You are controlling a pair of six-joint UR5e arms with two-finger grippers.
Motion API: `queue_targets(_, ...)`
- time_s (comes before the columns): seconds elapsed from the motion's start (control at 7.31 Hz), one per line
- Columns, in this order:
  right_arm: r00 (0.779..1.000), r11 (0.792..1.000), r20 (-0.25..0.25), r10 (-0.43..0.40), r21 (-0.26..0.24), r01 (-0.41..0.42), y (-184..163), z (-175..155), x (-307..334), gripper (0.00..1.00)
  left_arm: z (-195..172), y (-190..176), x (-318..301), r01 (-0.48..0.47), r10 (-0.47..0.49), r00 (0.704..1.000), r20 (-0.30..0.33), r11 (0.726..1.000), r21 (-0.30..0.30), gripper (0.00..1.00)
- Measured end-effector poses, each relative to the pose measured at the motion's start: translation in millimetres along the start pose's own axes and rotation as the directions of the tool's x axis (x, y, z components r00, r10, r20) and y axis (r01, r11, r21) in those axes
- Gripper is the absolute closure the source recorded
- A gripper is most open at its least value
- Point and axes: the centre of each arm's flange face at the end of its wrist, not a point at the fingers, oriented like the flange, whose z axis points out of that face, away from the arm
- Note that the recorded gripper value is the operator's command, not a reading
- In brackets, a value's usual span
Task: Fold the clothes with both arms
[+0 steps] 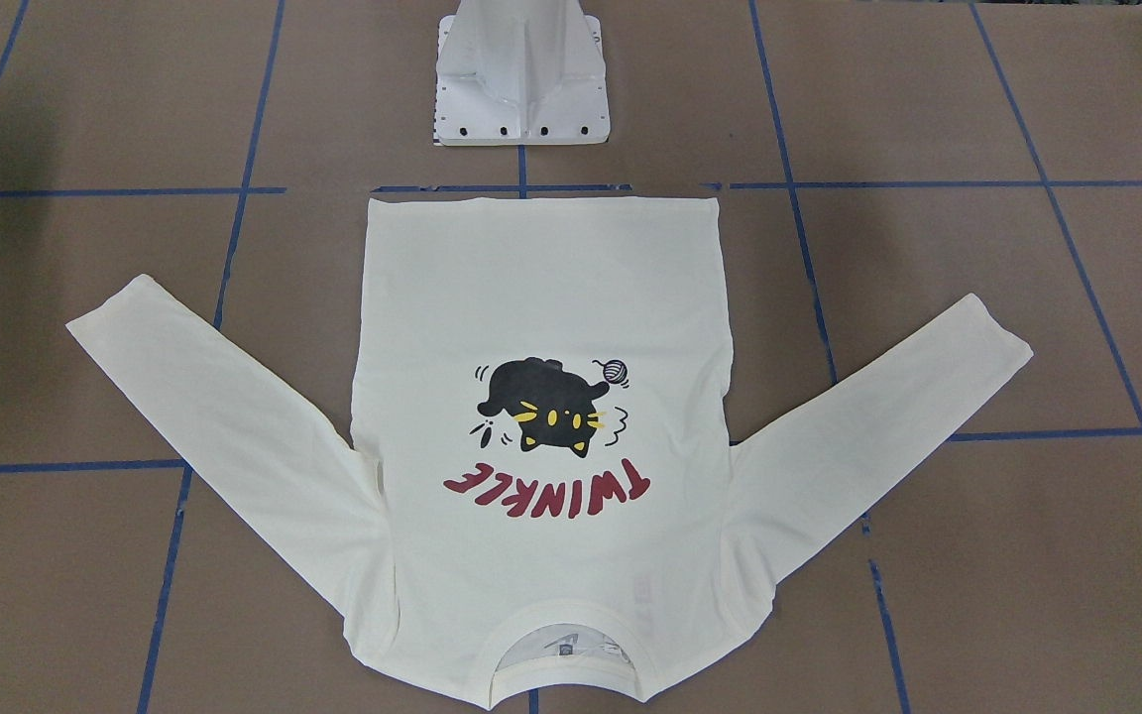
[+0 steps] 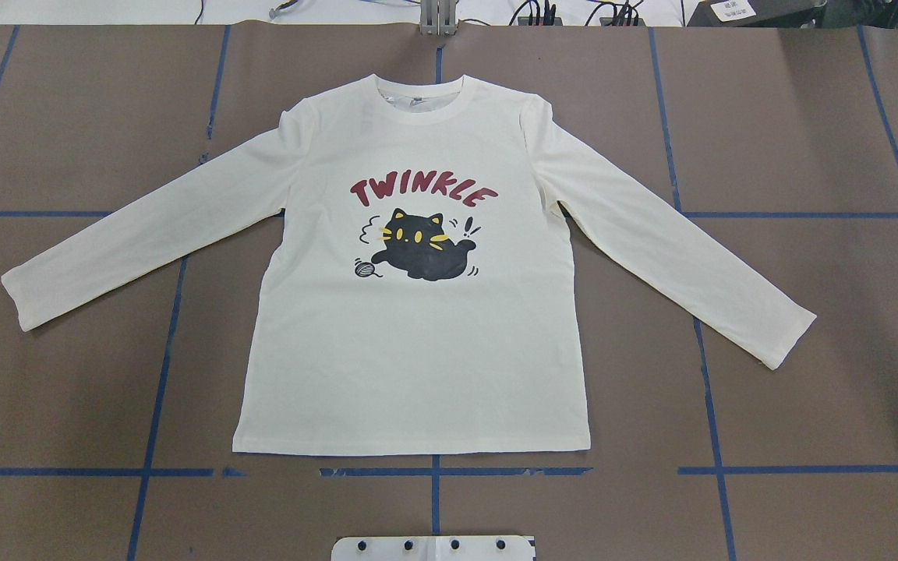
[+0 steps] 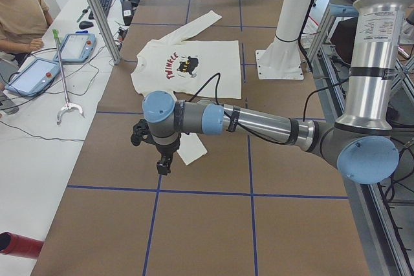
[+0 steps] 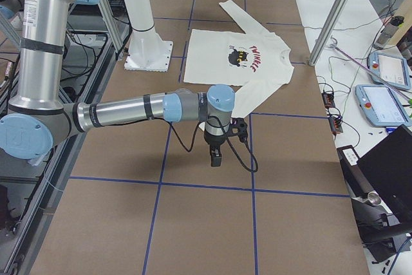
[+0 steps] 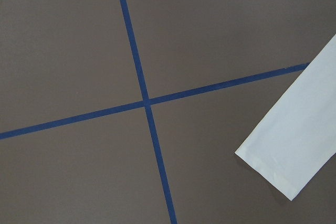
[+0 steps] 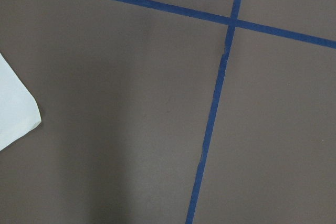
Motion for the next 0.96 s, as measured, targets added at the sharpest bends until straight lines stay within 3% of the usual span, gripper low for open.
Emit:
queue_targets(0.27,1.000,1.000,0.012,-0.025,0.003,0.025,-4.8,-0.2,-1.0,0.00,-5.2,11.5,4.6,-0.030,0.029,1.000,0.003,1.000,0.009,0.00)
queue_targets(0.55,0.998,0.999,0.058,-0.038,0.015,0.037,-10.9,-2.6,-7.4,0.00,-3.5,24.9,6.9,-0.043,0.043,0.999,-0.008,0.999,0.014,0.00)
queue_targets(0.96,0.992,0.996,0.118,-0.038,0.083,0.028,-16.4,-6.5,-22.9,0.00,1.4,40.7,7.0,-0.094,0.095,0.995,-0.012,0.994,0.059,0.00)
